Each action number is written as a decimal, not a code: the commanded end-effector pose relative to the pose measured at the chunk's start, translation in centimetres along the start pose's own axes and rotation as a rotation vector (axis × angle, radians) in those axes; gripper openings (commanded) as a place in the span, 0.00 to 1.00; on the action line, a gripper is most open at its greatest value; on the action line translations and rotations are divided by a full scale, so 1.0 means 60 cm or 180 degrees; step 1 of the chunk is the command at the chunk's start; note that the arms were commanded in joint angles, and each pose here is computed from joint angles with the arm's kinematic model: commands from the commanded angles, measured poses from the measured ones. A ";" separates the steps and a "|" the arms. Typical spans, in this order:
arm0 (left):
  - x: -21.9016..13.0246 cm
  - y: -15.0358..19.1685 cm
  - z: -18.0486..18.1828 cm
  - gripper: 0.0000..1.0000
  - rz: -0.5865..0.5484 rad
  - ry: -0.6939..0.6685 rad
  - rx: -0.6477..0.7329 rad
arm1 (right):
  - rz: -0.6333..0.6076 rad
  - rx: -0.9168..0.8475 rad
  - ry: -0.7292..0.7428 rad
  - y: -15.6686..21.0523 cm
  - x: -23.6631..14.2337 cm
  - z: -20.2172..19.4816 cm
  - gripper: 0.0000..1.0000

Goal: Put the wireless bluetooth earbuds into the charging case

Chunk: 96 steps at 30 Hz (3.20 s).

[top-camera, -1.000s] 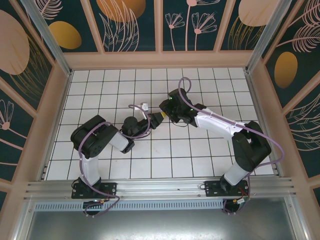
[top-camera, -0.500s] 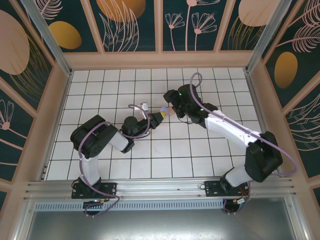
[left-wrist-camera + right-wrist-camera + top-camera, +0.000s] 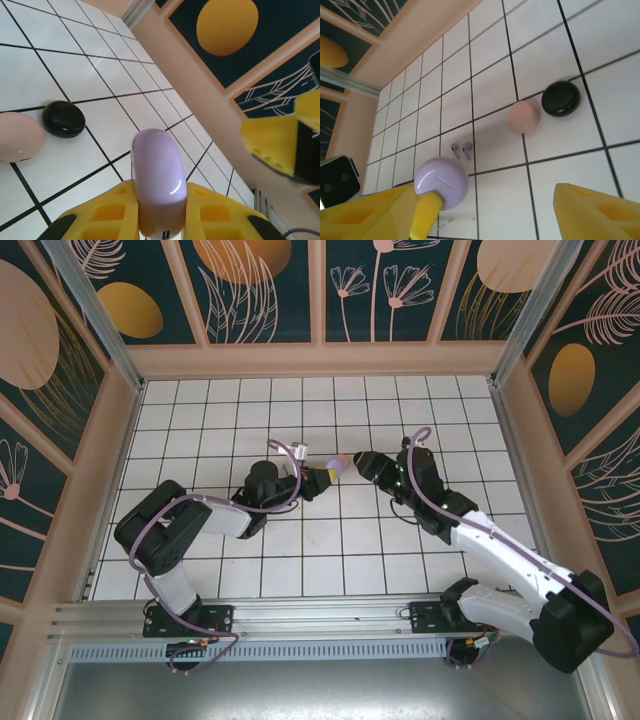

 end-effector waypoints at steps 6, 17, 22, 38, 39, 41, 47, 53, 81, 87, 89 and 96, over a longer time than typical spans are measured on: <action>0.004 -0.012 -0.011 0.00 0.0244 0.0136 0.0213 | -0.0334 -0.0607 0.0259 -0.009 -0.011 -0.025 0.83; 0.002 -0.027 -0.027 0.00 0.0288 0.0189 0.0342 | -0.0437 -0.0763 0.0724 -0.021 -0.011 -0.044 0.99; 0.003 -0.034 -0.031 0.00 0.0247 0.0206 0.0362 | -0.0697 -0.0486 0.1028 -0.036 -0.027 -0.060 0.99; -0.001 -0.038 -0.044 0.00 0.0314 0.0339 0.0441 | -0.0633 -0.1046 0.0797 -0.031 -0.030 -0.050 0.99; -0.001 -0.038 -0.045 0.00 0.0320 0.0357 0.0445 | -0.0636 -0.1052 0.0784 -0.033 -0.032 -0.047 0.99; -0.001 -0.039 -0.045 0.00 0.0330 0.0379 0.0443 | -0.0589 -0.1115 0.0772 -0.035 -0.030 -0.042 0.99; -0.006 -0.044 -0.052 0.00 0.0348 0.0596 0.0368 | -0.0443 -0.1065 0.0503 -0.038 -0.022 -0.018 0.99; -0.014 -0.051 -0.056 0.00 0.0395 0.0734 0.0343 | -0.0146 -0.1139 0.0131 -0.031 -0.002 0.014 0.99; -0.037 -0.057 -0.078 0.00 0.0567 0.0931 0.0432 | 0.0428 -0.1032 -0.0852 0.008 0.046 0.056 0.85; -0.038 -0.061 -0.083 0.00 0.0549 0.0954 0.0444 | 0.0477 -0.1011 -0.0762 0.020 0.049 0.038 0.83; -0.038 -0.063 -0.085 0.00 0.0548 0.0970 0.0449 | 0.0482 -0.0991 -0.0722 0.022 0.051 0.029 0.82; -0.040 -0.069 -0.093 0.00 0.0540 0.0998 0.0470 | 0.0533 -0.0903 -0.0620 0.035 0.057 0.000 0.79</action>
Point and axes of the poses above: each hand's point on the last joint's axis, 136 mm out from that joint toward the fingers, its own x axis out along the fingers, its own z axis along the line the jaws close on, y = z × x, the point moved 7 cm from there along -x, back along the fingers, and after that the axes turned 2 degrees about -x, right-handed, at the moved point
